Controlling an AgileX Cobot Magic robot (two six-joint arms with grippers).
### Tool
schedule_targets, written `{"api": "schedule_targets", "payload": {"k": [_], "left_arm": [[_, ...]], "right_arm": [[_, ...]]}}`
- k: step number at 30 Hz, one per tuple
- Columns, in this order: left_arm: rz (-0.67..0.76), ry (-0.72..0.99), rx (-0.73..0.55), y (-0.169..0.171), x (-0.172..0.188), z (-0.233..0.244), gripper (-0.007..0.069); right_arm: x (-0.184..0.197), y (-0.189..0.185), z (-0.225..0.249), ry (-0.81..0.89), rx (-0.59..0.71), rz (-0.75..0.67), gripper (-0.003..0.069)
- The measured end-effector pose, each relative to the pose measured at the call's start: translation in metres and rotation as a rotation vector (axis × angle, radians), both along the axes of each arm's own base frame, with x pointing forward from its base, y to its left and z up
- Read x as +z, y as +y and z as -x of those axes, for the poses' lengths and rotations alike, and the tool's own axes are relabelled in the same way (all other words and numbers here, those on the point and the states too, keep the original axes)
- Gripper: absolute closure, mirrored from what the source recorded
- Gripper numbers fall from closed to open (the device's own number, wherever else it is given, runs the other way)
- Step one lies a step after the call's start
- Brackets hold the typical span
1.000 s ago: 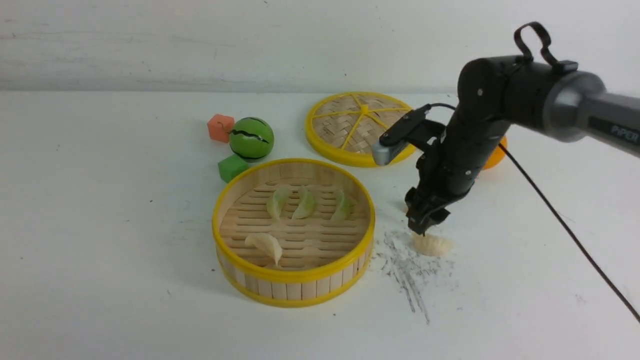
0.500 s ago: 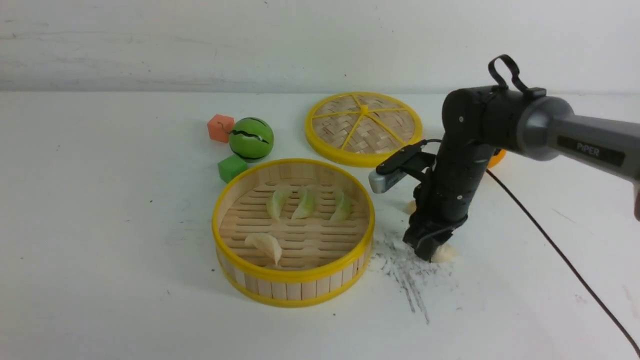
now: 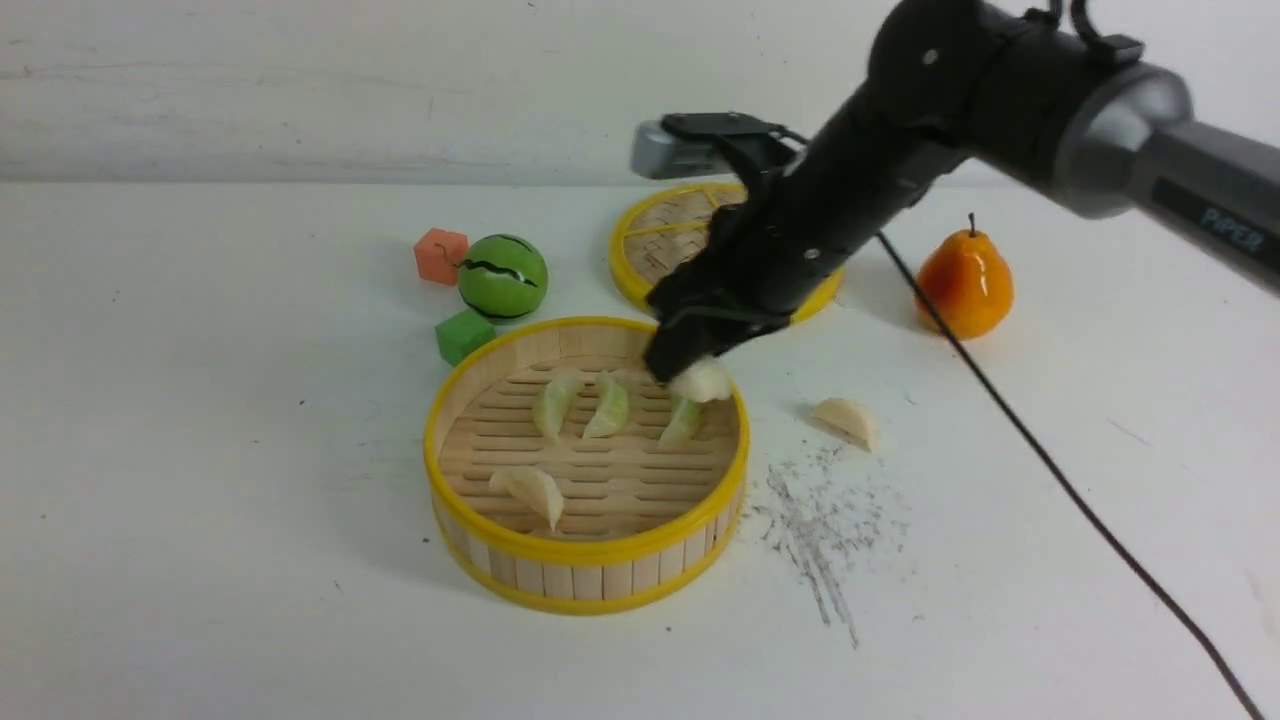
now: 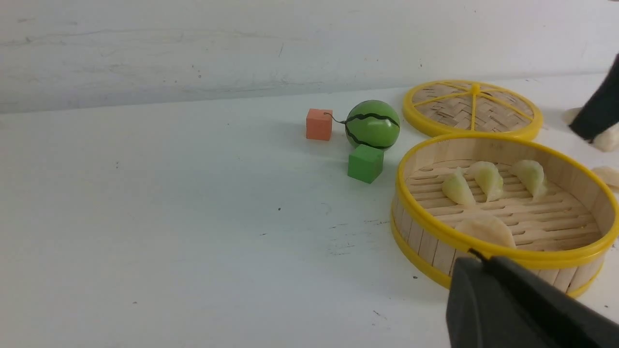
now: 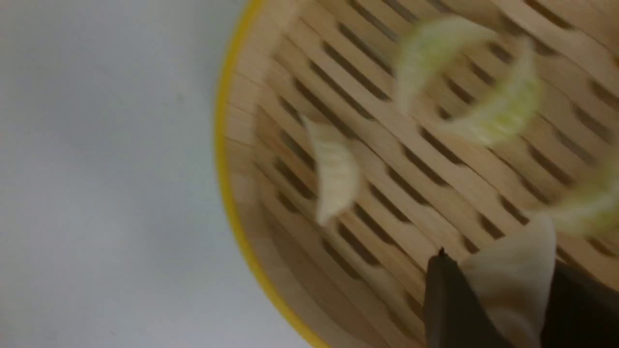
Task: Put the dumplings into the steamer on the white table.
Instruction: 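Place the dumpling in the bamboo steamer basket with the right gripper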
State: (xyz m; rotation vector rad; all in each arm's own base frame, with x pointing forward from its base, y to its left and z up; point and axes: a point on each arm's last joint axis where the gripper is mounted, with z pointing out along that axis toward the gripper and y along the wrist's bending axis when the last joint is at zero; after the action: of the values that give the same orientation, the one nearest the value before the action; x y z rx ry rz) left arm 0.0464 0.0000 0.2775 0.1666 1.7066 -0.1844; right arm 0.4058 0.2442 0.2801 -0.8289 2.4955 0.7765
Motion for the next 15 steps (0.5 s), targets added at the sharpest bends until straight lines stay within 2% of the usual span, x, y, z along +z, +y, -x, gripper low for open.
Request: {"api": "schedule_targets", "payload": {"k": [5,8,12,15], "left_arm": [[-0.001,-0.001,0.001,0.000,0.000,0.000,0.0634],[-0.001,-0.001,0.001,0.000,0.000,0.000,0.0633],[-0.001,-0.001,0.001,0.000,0.000,0.000,0.0633],[-0.001,-0.001,0.001,0.000,0.000,0.000,0.0633]], "right_arm": [[-0.036,0.035,0.004,0.008,0.039,0.024,0.0464],[-0.063,0.042,0.000,0.018,0.036,0.087,0.0464],[-0.076,0.043,-0.005,0.035,-0.015,0.091,0.0462],[-0.076,0.043,-0.007,0.040,-0.045,0.080,0.0396]]}}
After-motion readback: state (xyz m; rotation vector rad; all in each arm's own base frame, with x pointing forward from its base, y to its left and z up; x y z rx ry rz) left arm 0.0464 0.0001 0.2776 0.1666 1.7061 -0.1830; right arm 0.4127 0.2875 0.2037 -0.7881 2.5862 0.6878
